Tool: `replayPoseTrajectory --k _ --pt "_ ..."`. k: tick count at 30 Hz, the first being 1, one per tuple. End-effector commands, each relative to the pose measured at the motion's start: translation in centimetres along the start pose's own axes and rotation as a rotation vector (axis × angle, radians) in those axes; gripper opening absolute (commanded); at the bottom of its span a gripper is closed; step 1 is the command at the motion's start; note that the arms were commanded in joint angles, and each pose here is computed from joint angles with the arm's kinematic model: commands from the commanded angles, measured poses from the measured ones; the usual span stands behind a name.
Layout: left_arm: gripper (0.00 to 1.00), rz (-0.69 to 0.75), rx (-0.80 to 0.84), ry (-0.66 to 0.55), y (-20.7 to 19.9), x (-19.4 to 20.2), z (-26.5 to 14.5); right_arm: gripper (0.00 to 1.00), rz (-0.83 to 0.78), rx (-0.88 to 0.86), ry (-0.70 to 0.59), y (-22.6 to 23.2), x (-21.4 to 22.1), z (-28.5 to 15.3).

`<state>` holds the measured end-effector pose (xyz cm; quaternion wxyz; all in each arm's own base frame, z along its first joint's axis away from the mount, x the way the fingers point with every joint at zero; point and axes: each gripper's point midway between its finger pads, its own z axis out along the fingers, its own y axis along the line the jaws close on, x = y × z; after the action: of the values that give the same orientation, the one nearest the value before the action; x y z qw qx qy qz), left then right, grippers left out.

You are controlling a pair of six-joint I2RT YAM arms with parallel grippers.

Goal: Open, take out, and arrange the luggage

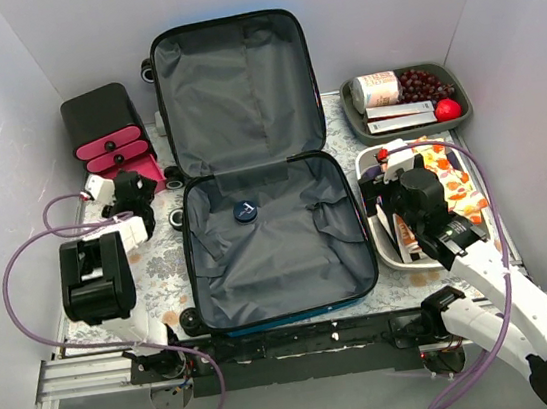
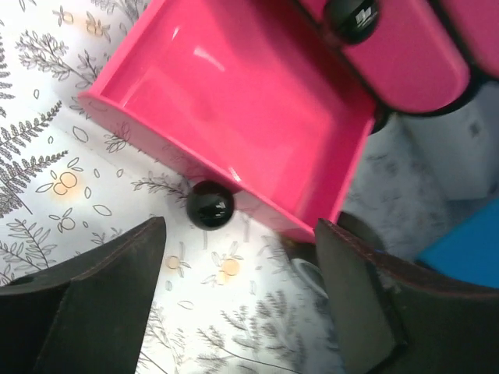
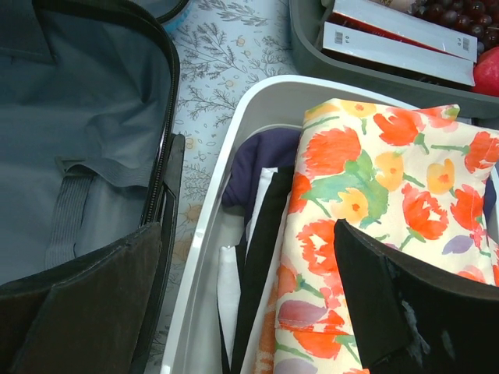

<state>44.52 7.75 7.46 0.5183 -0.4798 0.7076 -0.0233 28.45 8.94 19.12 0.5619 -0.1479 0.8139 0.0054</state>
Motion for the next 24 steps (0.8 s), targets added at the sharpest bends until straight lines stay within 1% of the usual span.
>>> replayPoseTrajectory --k 1,2,4,5,6,8,9,10,12,13,15,16,18,19,22,24 --pt "0.83 0.004 0.048 -0.061 -3.1 -4.3 -2.6 0.98 0.033 -0.020 -0.080 0.4 -2.0 -0.3" --pt "0.86 0.009 0.054 -0.050 -3.6 -4.6 -3.1 0.98 0.034 -0.026 -0.081 0.5 -2.0 -0.3" --pt "0.97 0.013 0.114 -0.017 -5.3 -5.2 -4.5 0.98 0.040 -0.030 -0.087 0.6 -2.2 -0.4" --pt "0.98 0.030 0.133 0.015 -5.7 -4.8 -5.0 0.98 0.041 -0.035 -0.092 0.6 -2.3 -0.4" --pt "0.98 0.039 0.226 0.065 -7.9 -5.0 -6.4 0.98 0.043 -0.034 -0.099 0.6 -2.5 -0.5" --pt "0.98 0.099 0.304 0.143 -9.4 -4.0 -8.1 0.98 0.045 -0.043 -0.103 0.7 -2.5 -0.6" --pt "0.98 0.127 0.378 0.180 -10.9 -3.7 -9.4 0.98 0.049 -0.046 -0.109 0.8 -2.6 -0.7" --pt "0.98 0.196 0.517 0.256 -13.0 -2.1 -11.9 0.98 0.051 -0.048 -0.109 0.8 -2.6 -0.7" --pt "0.98 0.302 0.640 0.363 -14.8 0.7 -15.2 0.98 0.051 -0.058 -0.114 1.0 -2.7 -0.7" --pt "0.98 0.369 0.703 0.446 -16.3 2.9 -18.0 0.98 0.054 -0.064 -0.116 1.1 -2.7 -0.7" --pt "0.98 0.476 0.756 0.505 -16.8 5.3 -20.3 0.98 0.059 -0.077 -0.122 1.3 -2.8 -0.8" --pt "0.98 0.540 0.803 0.556 -17.1 7.6 -22.5 0.98 0.060 -0.081 -0.127 1.4 -2.9 -0.8" --pt "0.98 0.634 0.820 0.579 -16.3 9.7 -24.2 0.98 0.063 -0.089 -0.131 1.5 -3.0 -0.8" --pt "0.98 0.687 0.844 0.613 -16.0 11.5 -25.8 0.98 0.064 -0.091 -0.128 1.6 -2.9 -0.9" --pt "0.98 0.754 0.836 0.635 -14.9 13.7 -27.1 0.98 0.068 -0.094 -0.135 1.6 -3.0 -1.0" --pt "0.98 0.750 0.755 0.662 -14.4 14.9 -26.1 0.98 0.072 -0.104 -0.140 1.8 -3.1 -1.0"
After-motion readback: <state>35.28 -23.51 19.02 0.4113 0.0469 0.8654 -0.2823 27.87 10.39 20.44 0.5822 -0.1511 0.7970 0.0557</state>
